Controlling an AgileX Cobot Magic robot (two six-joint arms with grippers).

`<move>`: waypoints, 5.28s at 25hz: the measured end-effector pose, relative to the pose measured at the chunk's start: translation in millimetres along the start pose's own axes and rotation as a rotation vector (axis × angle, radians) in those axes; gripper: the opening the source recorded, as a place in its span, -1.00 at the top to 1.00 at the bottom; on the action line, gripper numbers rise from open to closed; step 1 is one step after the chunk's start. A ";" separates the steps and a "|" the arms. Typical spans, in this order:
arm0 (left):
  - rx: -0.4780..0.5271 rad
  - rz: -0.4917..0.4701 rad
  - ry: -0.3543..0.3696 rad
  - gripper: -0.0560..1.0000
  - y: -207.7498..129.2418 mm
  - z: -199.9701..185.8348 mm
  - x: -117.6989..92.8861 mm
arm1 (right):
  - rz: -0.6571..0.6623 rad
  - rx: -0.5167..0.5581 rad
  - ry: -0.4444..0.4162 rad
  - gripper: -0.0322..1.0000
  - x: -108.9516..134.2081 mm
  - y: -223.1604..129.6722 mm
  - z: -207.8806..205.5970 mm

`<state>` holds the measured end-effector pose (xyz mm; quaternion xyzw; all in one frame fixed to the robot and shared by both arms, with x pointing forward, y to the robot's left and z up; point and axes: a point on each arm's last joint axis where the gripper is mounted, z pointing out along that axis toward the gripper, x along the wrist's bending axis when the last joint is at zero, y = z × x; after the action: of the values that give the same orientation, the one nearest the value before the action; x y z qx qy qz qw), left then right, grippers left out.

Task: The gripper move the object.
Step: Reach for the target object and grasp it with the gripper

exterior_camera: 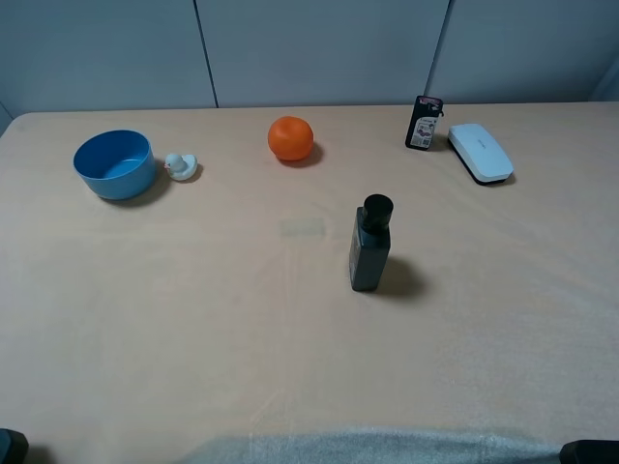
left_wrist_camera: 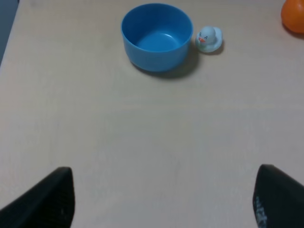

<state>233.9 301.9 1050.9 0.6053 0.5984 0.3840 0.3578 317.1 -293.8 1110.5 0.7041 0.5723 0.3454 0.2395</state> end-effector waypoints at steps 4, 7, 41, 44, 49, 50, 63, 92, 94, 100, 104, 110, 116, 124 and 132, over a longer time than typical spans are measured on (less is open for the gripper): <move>0.000 0.000 0.000 -0.67 0.0 0.0 0.0 | 0.050 0.081 0.006 -0.41 7.6 35.4 17.7; 0.000 0.000 0.000 -0.67 0.0 0.0 0.0 | 0.065 0.129 0.002 -0.41 11.2 56.9 32.9; 0.000 0.000 0.000 -0.67 0.0 0.0 0.0 | -0.064 0.602 0.050 -0.41 150.3 5.5 194.1; 0.000 0.000 0.000 -0.67 0.0 0.0 0.0 | -0.069 0.613 0.062 -0.41 159.3 -1.2 190.2; 0.000 0.000 0.000 -0.67 0.0 0.0 0.0 | -0.067 0.628 0.072 -0.41 169.5 -9.4 184.0; 0.000 0.000 0.000 -0.67 0.0 0.0 0.0 | -0.066 0.631 0.073 -0.41 171.2 -10.8 182.9; 0.000 0.000 0.000 -0.67 0.0 0.0 0.0 | -0.070 0.684 0.033 -0.41 185.4 -31.9 192.8; 0.000 0.000 0.000 -0.67 0.0 0.0 0.0 | -0.095 0.724 -0.020 -0.41 195.0 -39.4 218.0; 0.000 0.000 0.000 -0.67 0.0 0.0 0.0 | -0.099 0.735 -0.031 -0.41 194.5 -41.8 220.3; 0.000 0.000 0.000 -0.67 0.0 0.0 0.0 | -0.108 0.743 -0.036 -0.41 194.4 -44.0 223.0; 0.000 0.000 0.000 -0.67 0.0 0.0 0.0 | -0.122 0.767 -0.052 -0.41 194.1 -50.9 230.7; 0.000 0.000 0.000 -0.67 0.0 0.0 0.0 | -0.129 0.763 -0.044 -0.41 195.1 -52.4 234.0; 0.000 0.000 0.000 -0.67 0.0 0.0 0.0 | -0.144 0.759 -0.031 -0.41 195.7 -52.4 234.6; 0.000 0.000 0.000 -0.67 0.0 0.0 0.0 | -0.144 0.743 -0.013 -0.41 197.3 -51.6 235.9; 0.000 0.000 0.000 -0.67 0.0 0.0 0.0 | -0.174 0.754 -0.012 -0.41 196.6 -53.2 236.9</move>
<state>233.9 301.9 1050.9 0.6053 0.5984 0.3840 0.3578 484.1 -76.8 960.0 0.6936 0.7153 0.0851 -0.0042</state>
